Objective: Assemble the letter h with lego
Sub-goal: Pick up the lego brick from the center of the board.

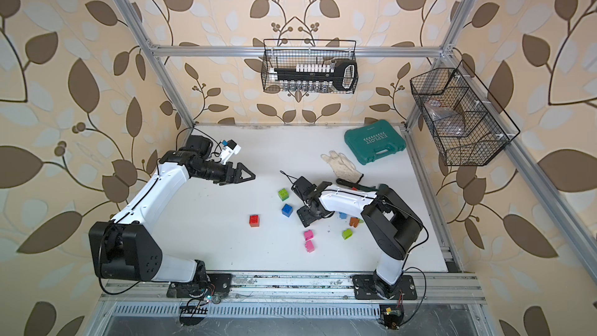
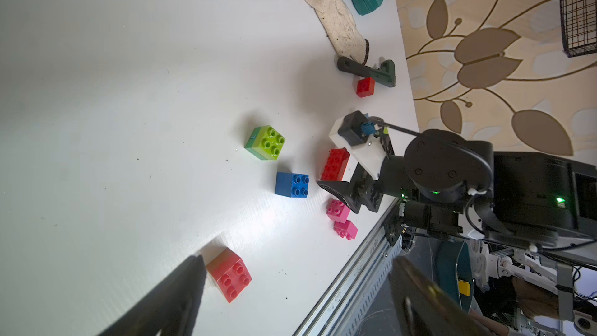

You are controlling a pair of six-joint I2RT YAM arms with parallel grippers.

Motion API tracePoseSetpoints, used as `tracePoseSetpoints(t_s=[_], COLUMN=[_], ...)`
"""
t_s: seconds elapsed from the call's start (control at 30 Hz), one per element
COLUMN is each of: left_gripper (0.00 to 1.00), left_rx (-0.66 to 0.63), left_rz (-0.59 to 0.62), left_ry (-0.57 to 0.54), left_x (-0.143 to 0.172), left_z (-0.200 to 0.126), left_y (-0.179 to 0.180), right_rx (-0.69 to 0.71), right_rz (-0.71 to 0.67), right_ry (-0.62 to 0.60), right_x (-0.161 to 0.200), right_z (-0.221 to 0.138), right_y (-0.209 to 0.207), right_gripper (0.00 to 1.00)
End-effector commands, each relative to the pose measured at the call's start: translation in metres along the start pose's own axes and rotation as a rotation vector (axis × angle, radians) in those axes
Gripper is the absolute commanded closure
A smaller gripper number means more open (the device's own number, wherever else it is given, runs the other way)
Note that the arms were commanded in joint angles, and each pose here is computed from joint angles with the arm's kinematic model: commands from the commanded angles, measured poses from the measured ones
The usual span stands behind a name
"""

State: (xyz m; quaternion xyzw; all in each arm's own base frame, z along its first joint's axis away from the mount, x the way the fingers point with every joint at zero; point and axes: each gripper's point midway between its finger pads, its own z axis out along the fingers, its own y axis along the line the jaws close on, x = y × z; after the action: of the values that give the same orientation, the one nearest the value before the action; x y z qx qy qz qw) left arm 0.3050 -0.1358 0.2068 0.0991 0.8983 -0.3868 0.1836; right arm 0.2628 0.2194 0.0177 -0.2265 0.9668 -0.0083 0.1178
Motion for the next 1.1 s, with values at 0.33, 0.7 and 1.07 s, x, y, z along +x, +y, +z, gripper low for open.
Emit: tracePoseSetpoints(t_s=[0.33, 0.7, 1.07], left_gripper=[0.12, 0.13, 0.2], left_rx=[0.081, 0.188, 0.263], left_rz=[-0.023, -0.025, -0.019], left_ry=[0.023, 0.197, 0.253], left_x=[-0.005, 0.024, 0.037], left_z=[-0.002, 0.029, 0.035], left_y=[-0.028, -0.054, -0.071], right_rx=[-0.108, -0.175, -0.138], right_rz=[-0.085, -0.333, -0.398], right_ry=[-0.298, -0.782, -0.904], right_x=[-0.034, -0.085, -0.118], right_z=[-0.079, -0.166, -0.186], right_y=[0.026, 0.099, 0.13], right_gripper=[0.41, 0.42, 0.41])
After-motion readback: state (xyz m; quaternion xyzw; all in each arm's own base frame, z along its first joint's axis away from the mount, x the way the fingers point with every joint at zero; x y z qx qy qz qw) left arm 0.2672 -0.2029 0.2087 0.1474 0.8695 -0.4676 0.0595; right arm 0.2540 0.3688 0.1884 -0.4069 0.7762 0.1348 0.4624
